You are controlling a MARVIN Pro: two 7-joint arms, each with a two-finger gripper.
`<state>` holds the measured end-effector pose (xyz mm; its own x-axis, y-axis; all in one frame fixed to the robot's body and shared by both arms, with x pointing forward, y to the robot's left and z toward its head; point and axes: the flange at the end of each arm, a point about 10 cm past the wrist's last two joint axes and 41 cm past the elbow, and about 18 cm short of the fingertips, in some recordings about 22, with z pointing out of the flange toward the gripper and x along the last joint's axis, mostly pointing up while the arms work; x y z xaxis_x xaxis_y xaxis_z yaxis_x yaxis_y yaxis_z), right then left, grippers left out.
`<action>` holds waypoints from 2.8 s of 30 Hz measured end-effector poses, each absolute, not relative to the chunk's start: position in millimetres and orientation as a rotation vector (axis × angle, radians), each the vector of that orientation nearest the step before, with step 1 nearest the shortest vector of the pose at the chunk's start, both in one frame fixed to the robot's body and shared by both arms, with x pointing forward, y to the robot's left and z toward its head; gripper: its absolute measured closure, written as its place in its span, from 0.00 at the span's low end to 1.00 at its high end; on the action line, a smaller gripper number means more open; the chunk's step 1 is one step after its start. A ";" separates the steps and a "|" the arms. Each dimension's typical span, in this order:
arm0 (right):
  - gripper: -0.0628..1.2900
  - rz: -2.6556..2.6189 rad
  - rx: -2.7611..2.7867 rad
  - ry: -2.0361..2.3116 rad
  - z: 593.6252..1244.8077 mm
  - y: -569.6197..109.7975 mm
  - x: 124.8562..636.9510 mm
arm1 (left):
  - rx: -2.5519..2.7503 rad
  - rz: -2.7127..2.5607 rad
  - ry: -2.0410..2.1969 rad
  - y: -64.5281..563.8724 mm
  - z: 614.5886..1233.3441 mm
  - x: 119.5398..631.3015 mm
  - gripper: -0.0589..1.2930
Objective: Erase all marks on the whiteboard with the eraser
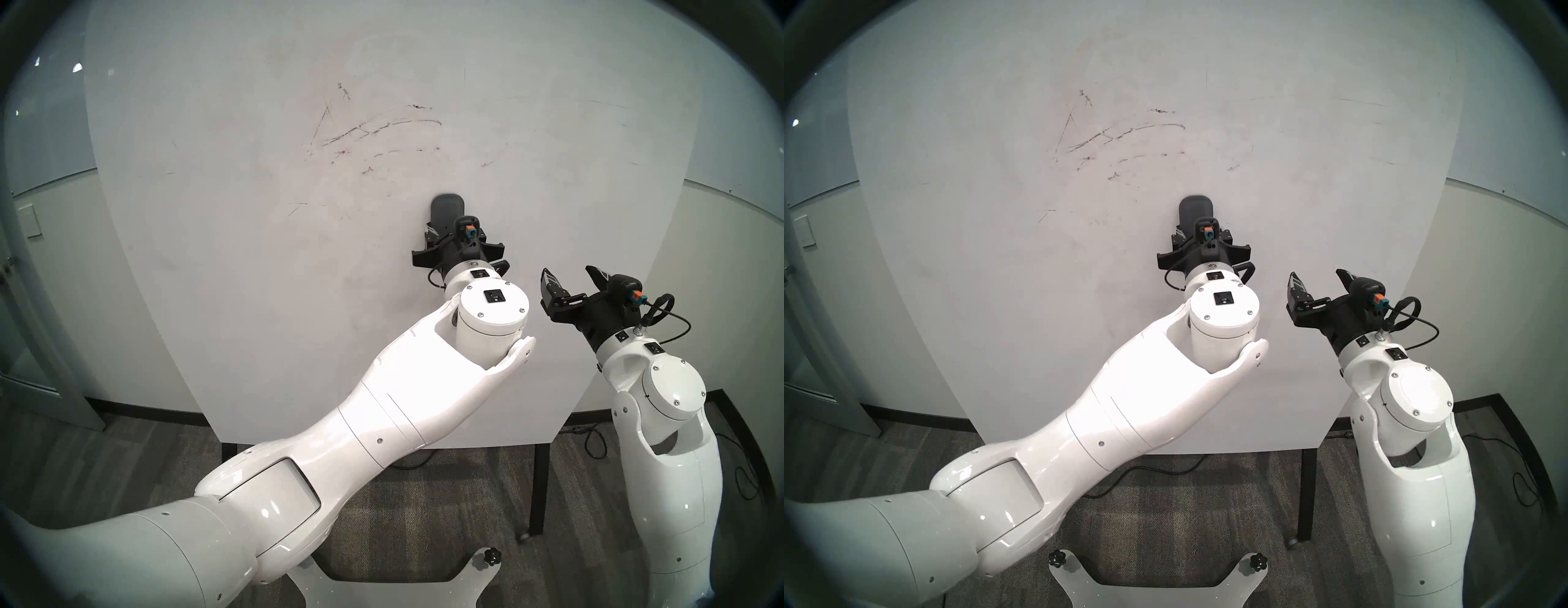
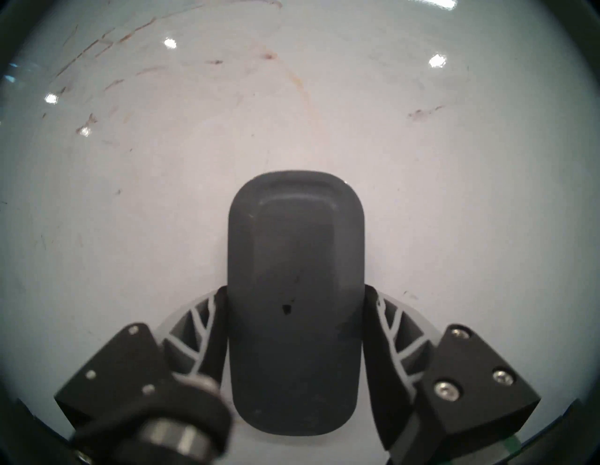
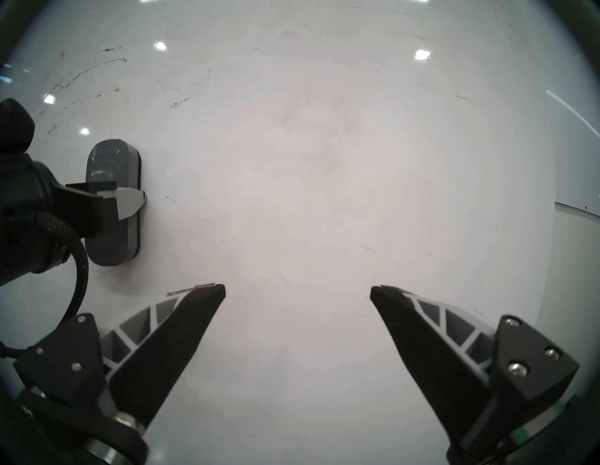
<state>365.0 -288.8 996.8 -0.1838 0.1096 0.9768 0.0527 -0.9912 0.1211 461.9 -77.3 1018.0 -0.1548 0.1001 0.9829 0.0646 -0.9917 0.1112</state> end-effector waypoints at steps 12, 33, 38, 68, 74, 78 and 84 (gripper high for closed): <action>0.05 2.381 1.983 0.197 996.8 -288.8 365.0 | 2.041 2.386 0.129 -69.0 983.1 462.4 0.47; 0.05 2.381 1.983 0.197 996.9 -288.8 365.0 | 2.101 2.471 -0.070 -64.2 927.8 466.9 0.47; 0.05 2.381 1.983 0.197 996.8 -288.8 365.0 | 2.104 2.474 -0.061 -68.4 929.6 468.8 0.47; 0.05 2.380 1.984 0.196 996.5 -288.9 365.2 | 2.068 2.414 0.058 -86.1 970.5 466.6 0.47; 0.05 2.380 1.984 0.196 996.5 -288.9 365.2 | 2.035 2.412 0.071 -88.7 985.3 466.2 0.47; 0.05 2.380 1.984 0.196 996.5 -288.9 365.2 | 2.009 2.420 0.072 -90.3 995.3 466.6 0.47; 0.05 2.380 1.984 0.196 996.5 -288.9 365.2 | 1.971 2.434 0.068 -92.8 1010.3 466.8 0.47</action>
